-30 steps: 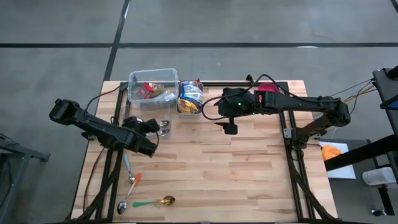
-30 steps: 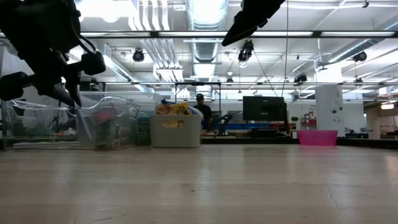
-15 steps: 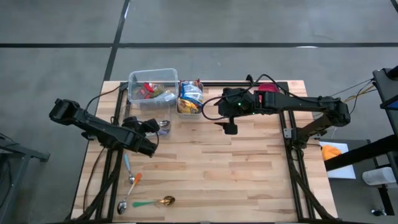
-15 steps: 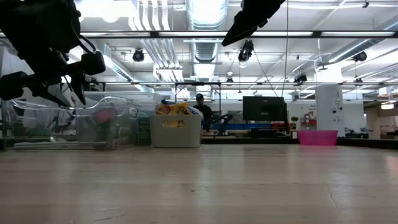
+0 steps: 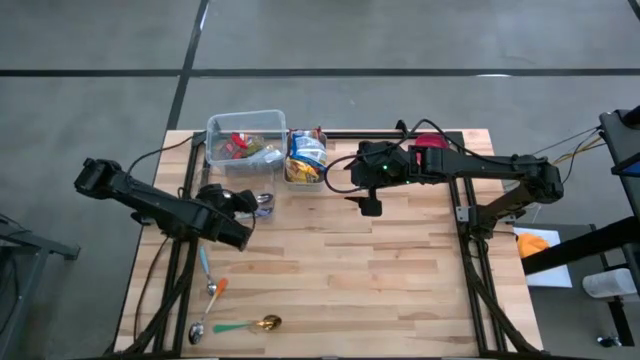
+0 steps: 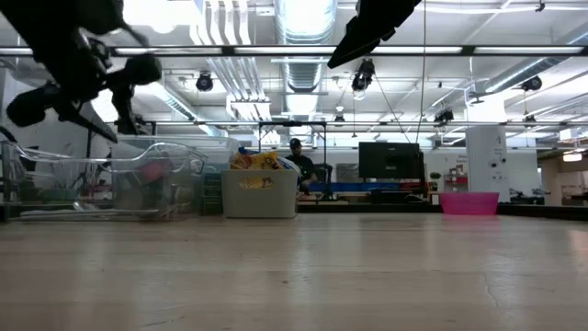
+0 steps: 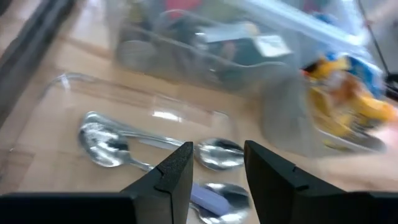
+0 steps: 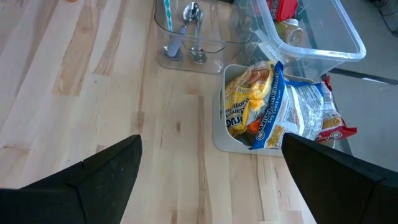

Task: Pick & Place Food Item
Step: Put the green spoon into the transparent bin

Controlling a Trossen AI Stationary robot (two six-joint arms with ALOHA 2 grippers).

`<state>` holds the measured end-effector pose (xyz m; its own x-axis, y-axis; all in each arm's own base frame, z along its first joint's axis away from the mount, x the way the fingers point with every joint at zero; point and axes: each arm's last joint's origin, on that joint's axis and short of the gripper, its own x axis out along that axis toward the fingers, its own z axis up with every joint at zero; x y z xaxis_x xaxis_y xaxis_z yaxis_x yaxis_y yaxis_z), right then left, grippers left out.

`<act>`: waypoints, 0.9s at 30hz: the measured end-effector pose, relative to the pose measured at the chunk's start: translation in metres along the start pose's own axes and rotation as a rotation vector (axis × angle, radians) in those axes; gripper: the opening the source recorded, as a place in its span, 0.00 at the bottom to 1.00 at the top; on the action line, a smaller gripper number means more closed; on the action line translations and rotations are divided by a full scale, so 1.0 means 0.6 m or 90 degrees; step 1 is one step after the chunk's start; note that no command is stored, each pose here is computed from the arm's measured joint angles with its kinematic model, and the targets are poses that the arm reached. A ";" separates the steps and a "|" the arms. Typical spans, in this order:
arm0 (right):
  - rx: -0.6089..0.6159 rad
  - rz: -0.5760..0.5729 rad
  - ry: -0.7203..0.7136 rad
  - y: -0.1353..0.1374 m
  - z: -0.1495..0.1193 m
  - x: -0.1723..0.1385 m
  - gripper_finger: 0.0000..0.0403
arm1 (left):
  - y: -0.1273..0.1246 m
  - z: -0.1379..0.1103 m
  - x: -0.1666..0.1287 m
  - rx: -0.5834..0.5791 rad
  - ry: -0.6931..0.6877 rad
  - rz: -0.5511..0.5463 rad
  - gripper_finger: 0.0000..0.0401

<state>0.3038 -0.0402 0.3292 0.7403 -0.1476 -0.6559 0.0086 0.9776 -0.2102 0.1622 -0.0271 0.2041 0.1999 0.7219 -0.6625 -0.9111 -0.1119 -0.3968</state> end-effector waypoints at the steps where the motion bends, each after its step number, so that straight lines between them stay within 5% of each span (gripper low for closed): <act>1: 0.000 0.000 0.000 0.000 0.000 0.000 0.95 | -0.006 0.005 -0.007 0.011 0.006 -0.009 0.36; 13: 0.000 0.000 0.000 0.000 0.000 0.000 0.95 | -0.082 0.042 -0.092 0.157 0.263 -0.077 0.36; 20: 0.000 0.000 0.000 0.000 0.000 0.000 0.95 | -0.105 -0.015 -0.118 0.240 0.416 -0.105 0.36; 27: 0.000 0.000 0.000 0.000 0.000 0.000 0.95 | -0.094 -0.090 -0.147 0.249 0.587 -0.039 0.36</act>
<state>0.3039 -0.0402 0.3291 0.7401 -0.1474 -0.6561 0.0086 0.9777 -0.2100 0.2157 -0.1214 0.2507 0.3013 -0.1112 -0.9470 -0.9109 0.2601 -0.3204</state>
